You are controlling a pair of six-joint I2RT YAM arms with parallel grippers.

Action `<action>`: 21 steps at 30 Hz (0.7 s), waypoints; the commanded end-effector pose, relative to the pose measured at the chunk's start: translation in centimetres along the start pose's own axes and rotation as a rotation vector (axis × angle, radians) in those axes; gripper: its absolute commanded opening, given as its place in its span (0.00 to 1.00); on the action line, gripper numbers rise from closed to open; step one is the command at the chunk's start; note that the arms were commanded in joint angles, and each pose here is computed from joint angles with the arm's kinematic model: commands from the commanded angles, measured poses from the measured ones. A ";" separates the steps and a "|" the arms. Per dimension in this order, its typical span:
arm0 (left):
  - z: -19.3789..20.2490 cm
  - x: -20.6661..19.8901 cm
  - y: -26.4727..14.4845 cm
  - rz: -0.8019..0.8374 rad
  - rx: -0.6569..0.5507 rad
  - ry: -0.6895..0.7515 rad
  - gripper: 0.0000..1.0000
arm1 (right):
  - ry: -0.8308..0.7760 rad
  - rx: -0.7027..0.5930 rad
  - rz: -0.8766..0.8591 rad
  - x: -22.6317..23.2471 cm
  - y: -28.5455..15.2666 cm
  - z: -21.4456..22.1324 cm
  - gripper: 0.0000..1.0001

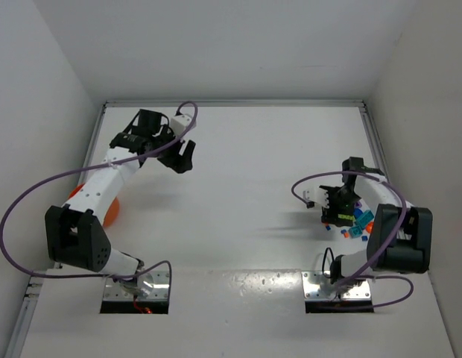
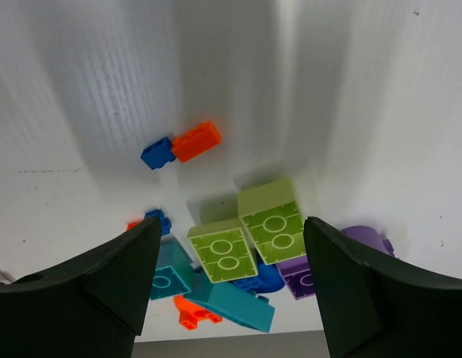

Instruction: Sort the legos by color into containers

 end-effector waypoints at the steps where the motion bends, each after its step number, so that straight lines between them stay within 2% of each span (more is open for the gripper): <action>1: -1.3 1.2 -0.1 0.003 -0.056 -0.010 0.76 | -0.052 -0.043 0.037 -1.4 0.5 -0.7 0.78; 13: -1.2 2.1 0.4 0.011 -0.070 -0.039 0.76 | -0.032 0.013 -0.006 -2.4 2.4 0.6 0.79; 16: -1.2 2.1 0.4 0.011 -0.070 -0.039 0.76 | -0.031 0.024 -0.011 -2.7 2.8 0.8 0.76; 21: -0.8 2.4 0.6 0.009 -0.062 -0.049 0.76 | -0.014 0.023 -0.002 -3.6 3.0 0.7 0.66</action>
Point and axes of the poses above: each gripper's point midway between its finger pads, its own y axis out along the fingers, its own x axis along the line the jaws close on, z = x × y, the point moved 2 cm from there along -y, back along the fingers, and after that the axes turned 14 degrees about y, right-handed, at the moved point
